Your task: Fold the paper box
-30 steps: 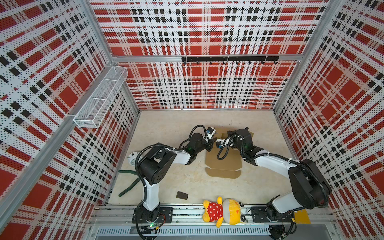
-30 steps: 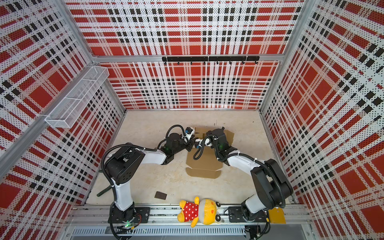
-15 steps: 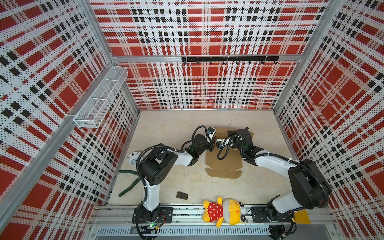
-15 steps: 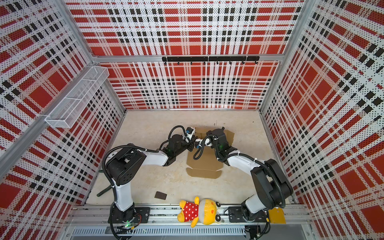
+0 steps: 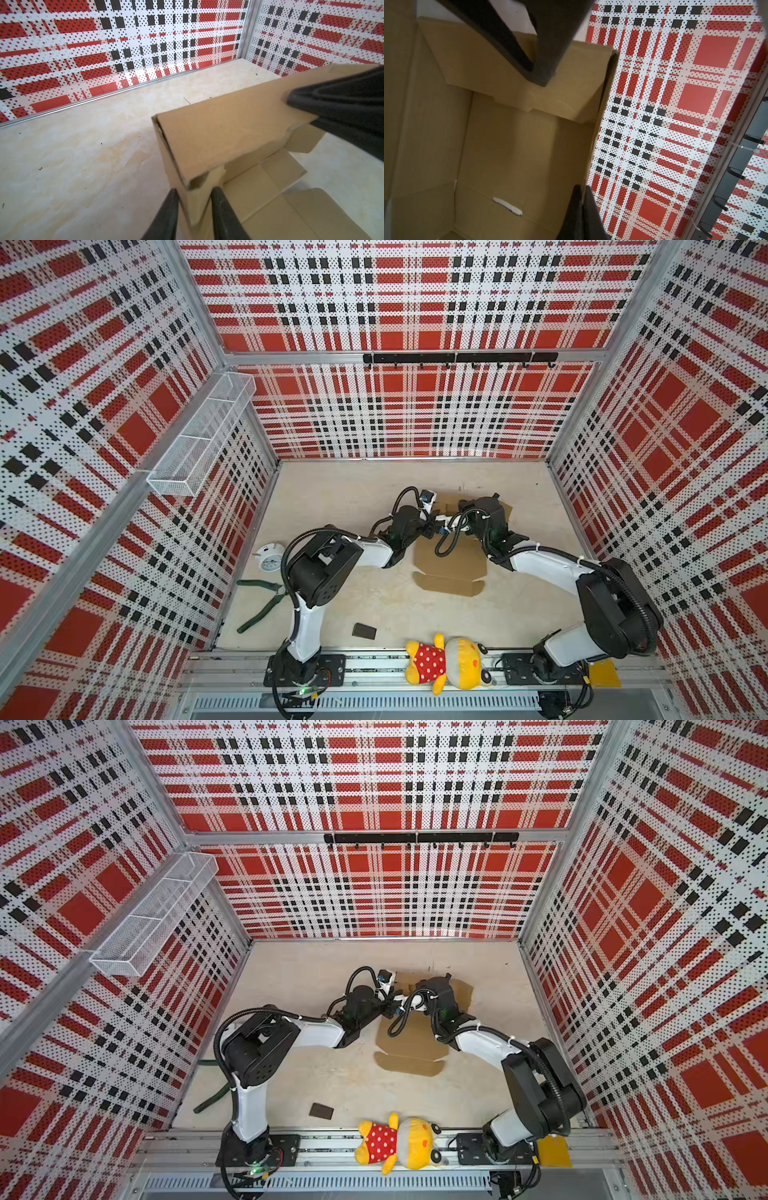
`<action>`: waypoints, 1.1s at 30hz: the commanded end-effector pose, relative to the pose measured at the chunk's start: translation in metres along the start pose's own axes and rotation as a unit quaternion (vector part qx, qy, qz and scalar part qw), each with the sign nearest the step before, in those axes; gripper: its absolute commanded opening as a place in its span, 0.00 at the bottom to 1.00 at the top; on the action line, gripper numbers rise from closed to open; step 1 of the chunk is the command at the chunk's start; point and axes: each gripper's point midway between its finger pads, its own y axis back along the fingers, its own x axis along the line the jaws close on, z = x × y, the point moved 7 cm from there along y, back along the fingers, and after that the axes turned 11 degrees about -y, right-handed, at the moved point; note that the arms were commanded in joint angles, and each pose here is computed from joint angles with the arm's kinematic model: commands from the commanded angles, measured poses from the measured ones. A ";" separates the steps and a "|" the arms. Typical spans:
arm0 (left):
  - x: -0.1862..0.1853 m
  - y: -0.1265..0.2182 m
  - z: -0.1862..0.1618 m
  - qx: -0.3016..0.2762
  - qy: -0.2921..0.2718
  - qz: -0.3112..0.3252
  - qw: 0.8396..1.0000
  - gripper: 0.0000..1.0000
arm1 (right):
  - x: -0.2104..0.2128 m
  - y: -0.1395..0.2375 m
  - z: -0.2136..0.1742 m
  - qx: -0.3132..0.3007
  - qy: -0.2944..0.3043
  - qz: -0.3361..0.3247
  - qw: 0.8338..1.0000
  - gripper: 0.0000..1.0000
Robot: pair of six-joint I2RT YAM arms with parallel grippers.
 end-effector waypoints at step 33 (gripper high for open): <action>0.011 0.043 0.038 -0.049 -0.077 -0.104 0.990 0.16 | -0.062 0.143 0.046 -0.091 -0.446 0.168 0.874 0.70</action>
